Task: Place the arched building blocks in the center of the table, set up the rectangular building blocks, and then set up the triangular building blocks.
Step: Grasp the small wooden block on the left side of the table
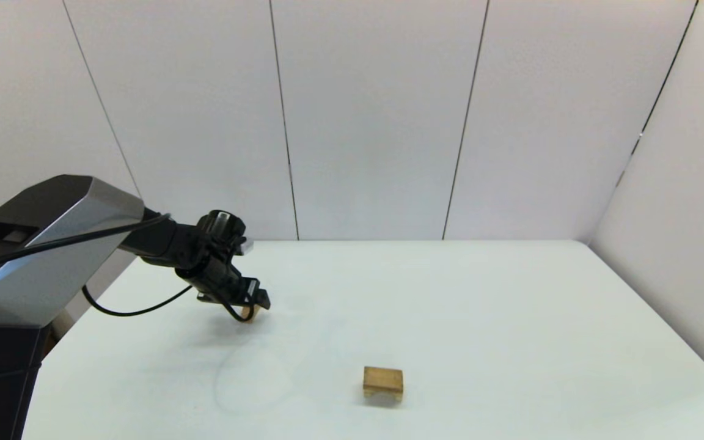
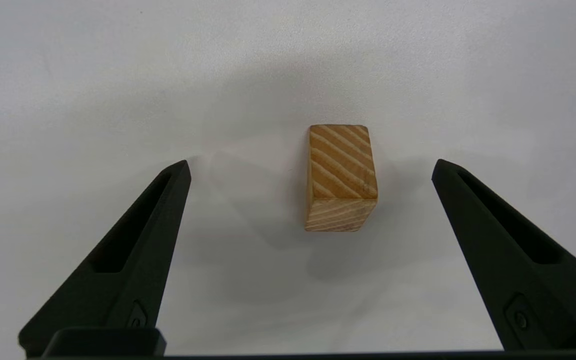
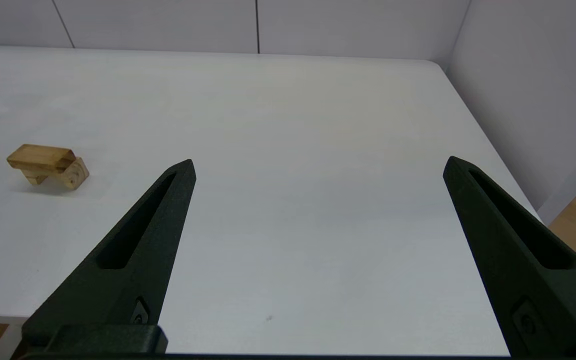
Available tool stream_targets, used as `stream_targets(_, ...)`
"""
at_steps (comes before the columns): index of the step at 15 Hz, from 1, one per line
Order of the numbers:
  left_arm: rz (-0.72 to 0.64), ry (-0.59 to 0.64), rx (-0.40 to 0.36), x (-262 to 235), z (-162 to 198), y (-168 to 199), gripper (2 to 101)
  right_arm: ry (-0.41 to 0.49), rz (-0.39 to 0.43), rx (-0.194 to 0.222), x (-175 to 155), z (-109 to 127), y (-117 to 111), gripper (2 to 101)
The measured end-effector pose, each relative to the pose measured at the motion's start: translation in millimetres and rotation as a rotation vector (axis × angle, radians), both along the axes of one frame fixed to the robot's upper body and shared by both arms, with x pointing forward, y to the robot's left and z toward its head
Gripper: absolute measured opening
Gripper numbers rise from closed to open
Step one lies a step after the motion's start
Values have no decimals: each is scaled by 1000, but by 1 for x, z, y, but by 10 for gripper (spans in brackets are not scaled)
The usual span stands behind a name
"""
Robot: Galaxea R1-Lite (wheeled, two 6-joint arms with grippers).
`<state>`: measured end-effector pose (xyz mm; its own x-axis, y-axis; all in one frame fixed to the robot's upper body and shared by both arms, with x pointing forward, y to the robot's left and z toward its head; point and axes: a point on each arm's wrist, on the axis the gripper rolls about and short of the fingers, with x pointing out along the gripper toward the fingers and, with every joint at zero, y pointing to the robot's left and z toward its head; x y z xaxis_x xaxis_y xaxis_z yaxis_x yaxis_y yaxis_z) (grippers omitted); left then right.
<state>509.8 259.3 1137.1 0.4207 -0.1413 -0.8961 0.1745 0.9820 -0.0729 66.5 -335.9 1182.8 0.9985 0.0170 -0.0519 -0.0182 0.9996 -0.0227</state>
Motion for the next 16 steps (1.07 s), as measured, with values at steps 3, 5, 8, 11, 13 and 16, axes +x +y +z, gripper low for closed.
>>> stream_targets(3,-3,5,3,1,3,0,978,0,0,0,0,0,0,980)
stream_targets(5,-3,40,10,1,7,0,978,0,0,0,0,0,0,980)
stream_targets(8,-1,89,19,1,14,0,978,0,1,0,0,0,0,980)
stream_targets(11,4,87,30,4,14,-1,978,0,0,0,0,0,0,980)
stream_targets(13,3,89,31,6,11,-1,978,0,0,0,0,0,0,979)
stream_targets(16,2,94,32,8,6,-2,978,-1,0,0,0,0,0,980)
